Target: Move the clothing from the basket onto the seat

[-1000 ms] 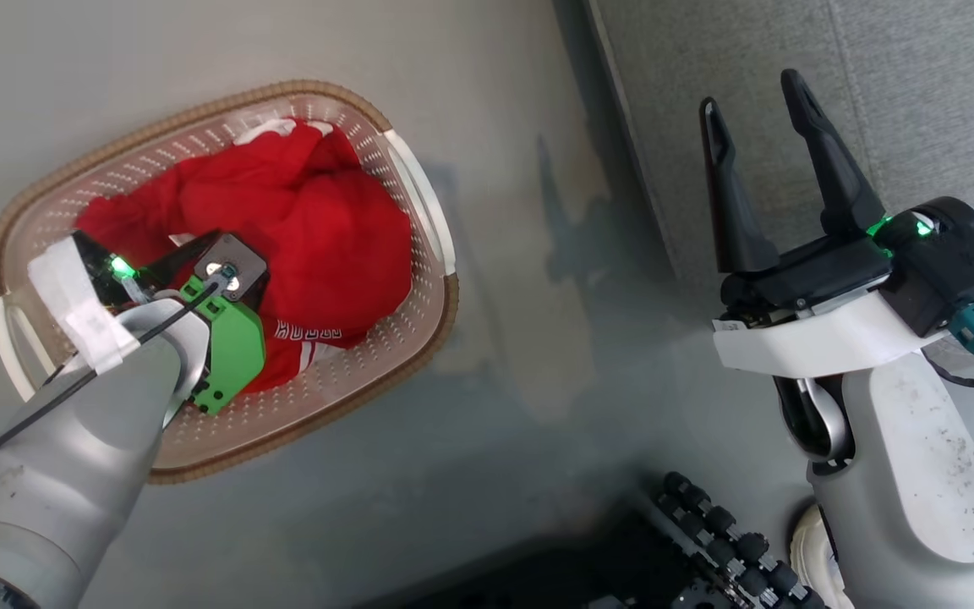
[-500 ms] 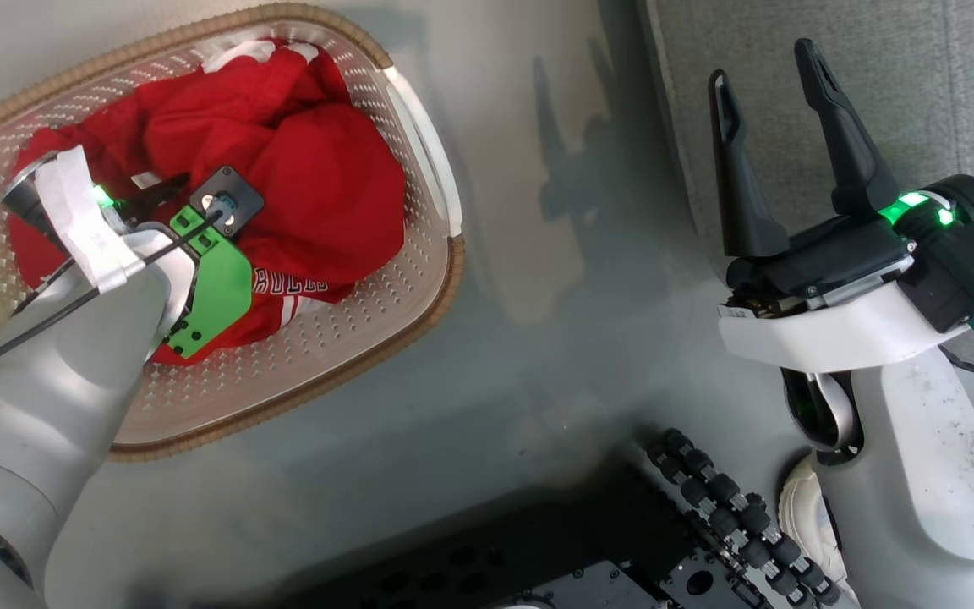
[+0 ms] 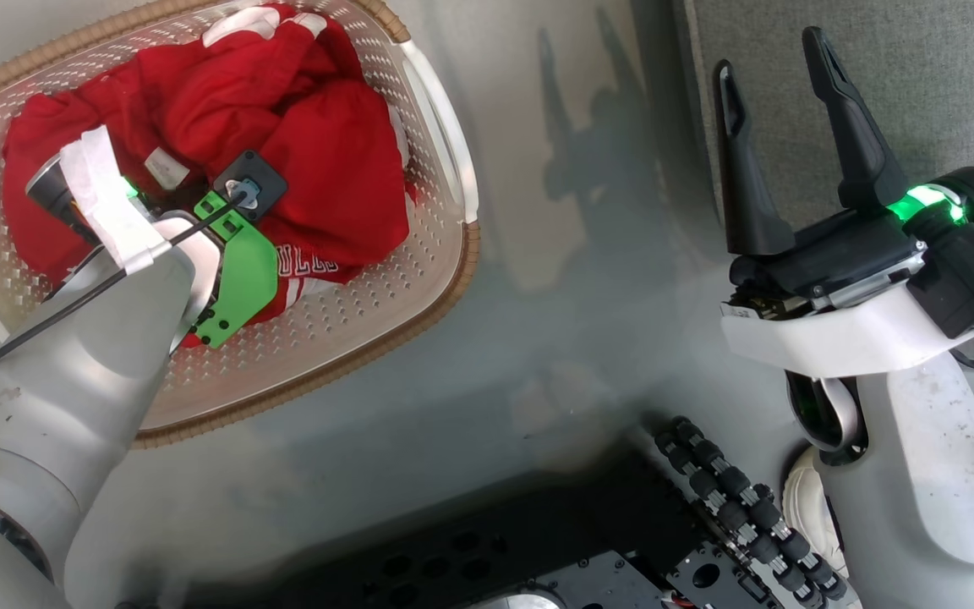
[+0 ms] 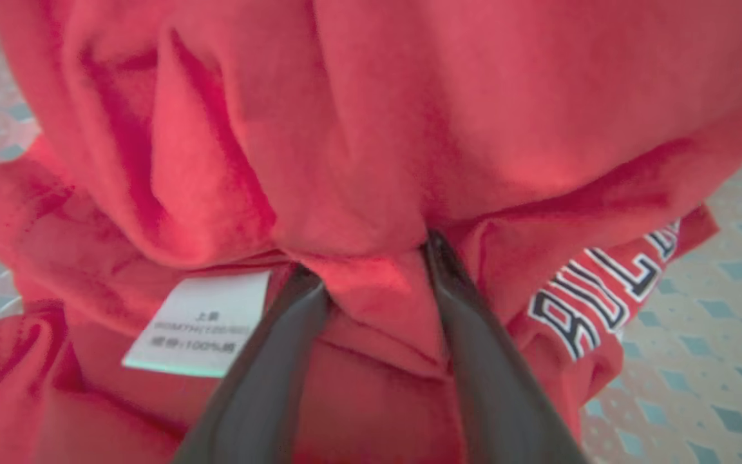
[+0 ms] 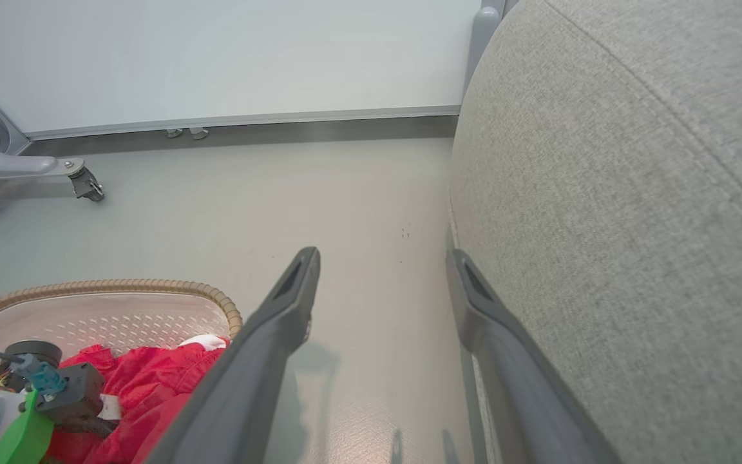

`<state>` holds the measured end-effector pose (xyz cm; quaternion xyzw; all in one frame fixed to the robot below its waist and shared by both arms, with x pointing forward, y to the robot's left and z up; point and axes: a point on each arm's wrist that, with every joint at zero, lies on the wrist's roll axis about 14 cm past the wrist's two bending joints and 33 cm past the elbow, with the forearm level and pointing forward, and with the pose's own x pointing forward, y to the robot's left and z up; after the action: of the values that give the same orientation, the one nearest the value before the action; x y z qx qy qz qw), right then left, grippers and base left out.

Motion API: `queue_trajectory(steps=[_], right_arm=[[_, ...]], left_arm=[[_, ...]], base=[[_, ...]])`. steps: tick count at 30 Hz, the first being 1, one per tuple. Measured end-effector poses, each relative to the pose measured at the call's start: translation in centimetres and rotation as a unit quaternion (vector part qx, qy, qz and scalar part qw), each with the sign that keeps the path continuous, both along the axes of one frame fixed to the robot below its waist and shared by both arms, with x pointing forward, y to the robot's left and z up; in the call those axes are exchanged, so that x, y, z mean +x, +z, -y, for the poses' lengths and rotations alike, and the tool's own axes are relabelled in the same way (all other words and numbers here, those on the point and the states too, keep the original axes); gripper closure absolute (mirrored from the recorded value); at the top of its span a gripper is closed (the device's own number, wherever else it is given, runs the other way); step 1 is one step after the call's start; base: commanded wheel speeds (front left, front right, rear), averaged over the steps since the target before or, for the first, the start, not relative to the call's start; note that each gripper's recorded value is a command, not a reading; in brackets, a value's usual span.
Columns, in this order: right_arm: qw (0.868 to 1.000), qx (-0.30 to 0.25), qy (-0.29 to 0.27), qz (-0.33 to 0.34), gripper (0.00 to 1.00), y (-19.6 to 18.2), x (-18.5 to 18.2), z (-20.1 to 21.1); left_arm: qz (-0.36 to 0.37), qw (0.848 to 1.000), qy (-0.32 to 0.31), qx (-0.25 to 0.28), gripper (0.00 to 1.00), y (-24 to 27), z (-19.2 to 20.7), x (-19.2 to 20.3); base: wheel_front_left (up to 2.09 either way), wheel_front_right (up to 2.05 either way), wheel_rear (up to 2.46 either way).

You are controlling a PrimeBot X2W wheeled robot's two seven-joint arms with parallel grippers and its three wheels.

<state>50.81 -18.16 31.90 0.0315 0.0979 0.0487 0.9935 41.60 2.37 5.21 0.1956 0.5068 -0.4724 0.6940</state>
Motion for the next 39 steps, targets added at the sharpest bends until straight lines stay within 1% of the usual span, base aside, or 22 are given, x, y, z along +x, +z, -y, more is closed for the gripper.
queue_trajectory(steps=[7,10,15,25,34,39], right_arm=[[1.0,0.002,0.003,0.01,0.0,0.7,0.3,-0.2],[1.0,0.002,0.003,0.018,0.0,1.4,0.5,-0.3],[0.999,-0.004,0.003,0.038,0.0,3.2,0.8,-0.3],[0.998,-0.007,0.008,0.07,0.0,7.2,0.3,-0.9],[0.995,0.001,0.014,0.099,0.0,11.1,-1.1,-1.8],[0.993,0.005,0.018,0.112,0.0,13.1,-2.3,-2.2]], left_arm=[[0.019,1.0,0.0,-0.023,1.0,1.2,1.0,0.8],[0.029,0.998,0.013,-0.046,1.0,2.5,1.9,1.5],[0.054,0.994,0.017,-0.089,1.0,5.3,3.5,2.0],[0.101,0.986,0.036,-0.13,1.0,11.3,3.7,2.4],[0.148,0.971,0.064,-0.175,1.0,17.8,4.2,2.8],[0.175,0.96,0.08,-0.202,1.0,21.7,4.5,3.0]], base=[[0.0,0.0,0.0],[0.0,0.0,0.0],[0.0,0.0,0.0],[0.0,0.0,0.0],[0.0,0.0,0.0],[0.0,0.0,0.0]])
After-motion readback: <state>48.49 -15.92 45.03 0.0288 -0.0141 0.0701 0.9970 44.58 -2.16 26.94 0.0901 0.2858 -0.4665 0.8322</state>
